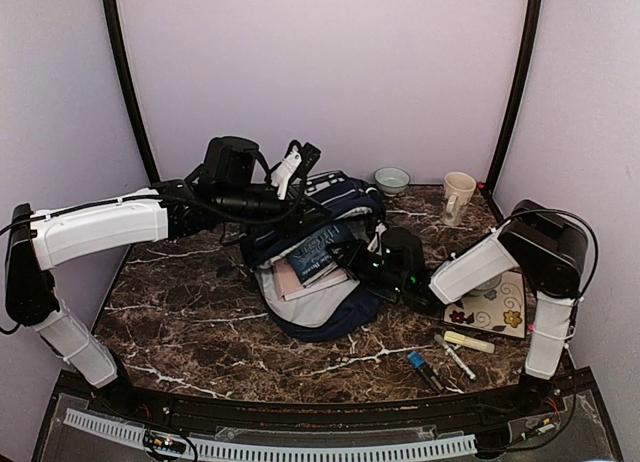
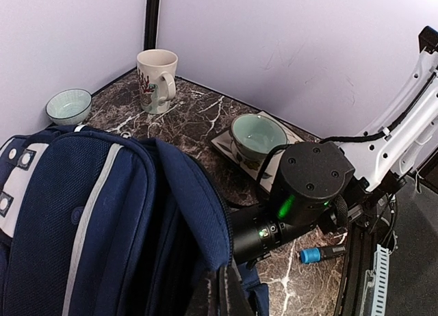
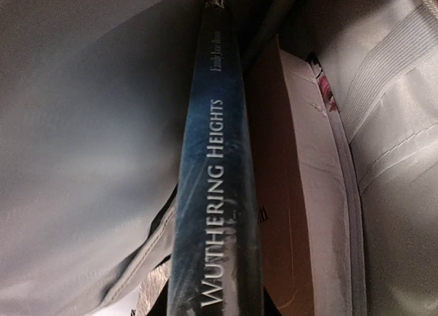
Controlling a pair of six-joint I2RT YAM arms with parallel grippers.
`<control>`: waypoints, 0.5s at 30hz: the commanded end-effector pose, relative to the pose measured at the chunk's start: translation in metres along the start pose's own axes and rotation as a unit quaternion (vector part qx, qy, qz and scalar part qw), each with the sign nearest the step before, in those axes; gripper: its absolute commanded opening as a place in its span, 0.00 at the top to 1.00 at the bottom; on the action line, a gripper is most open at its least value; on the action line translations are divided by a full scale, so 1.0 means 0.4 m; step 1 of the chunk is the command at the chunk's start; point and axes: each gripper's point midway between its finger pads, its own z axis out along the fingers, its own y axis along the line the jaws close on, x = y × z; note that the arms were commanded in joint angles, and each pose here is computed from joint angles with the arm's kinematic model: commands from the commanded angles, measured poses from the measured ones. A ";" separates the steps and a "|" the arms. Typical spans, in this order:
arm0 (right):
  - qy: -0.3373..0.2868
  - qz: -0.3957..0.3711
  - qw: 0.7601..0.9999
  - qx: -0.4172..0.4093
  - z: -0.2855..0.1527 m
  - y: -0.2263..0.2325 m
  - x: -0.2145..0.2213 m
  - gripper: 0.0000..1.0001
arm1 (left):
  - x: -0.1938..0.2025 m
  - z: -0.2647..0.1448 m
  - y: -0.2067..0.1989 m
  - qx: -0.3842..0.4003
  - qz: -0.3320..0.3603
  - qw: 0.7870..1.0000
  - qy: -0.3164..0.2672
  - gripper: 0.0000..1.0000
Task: Pack the student bag
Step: Place the book in the largest pocket of the bag.
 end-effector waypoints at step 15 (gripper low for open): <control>0.127 -0.163 0.978 -0.007 -0.102 0.001 0.097 0.57 | -0.088 -0.030 -0.013 -0.012 0.025 0.998 -0.063 1.00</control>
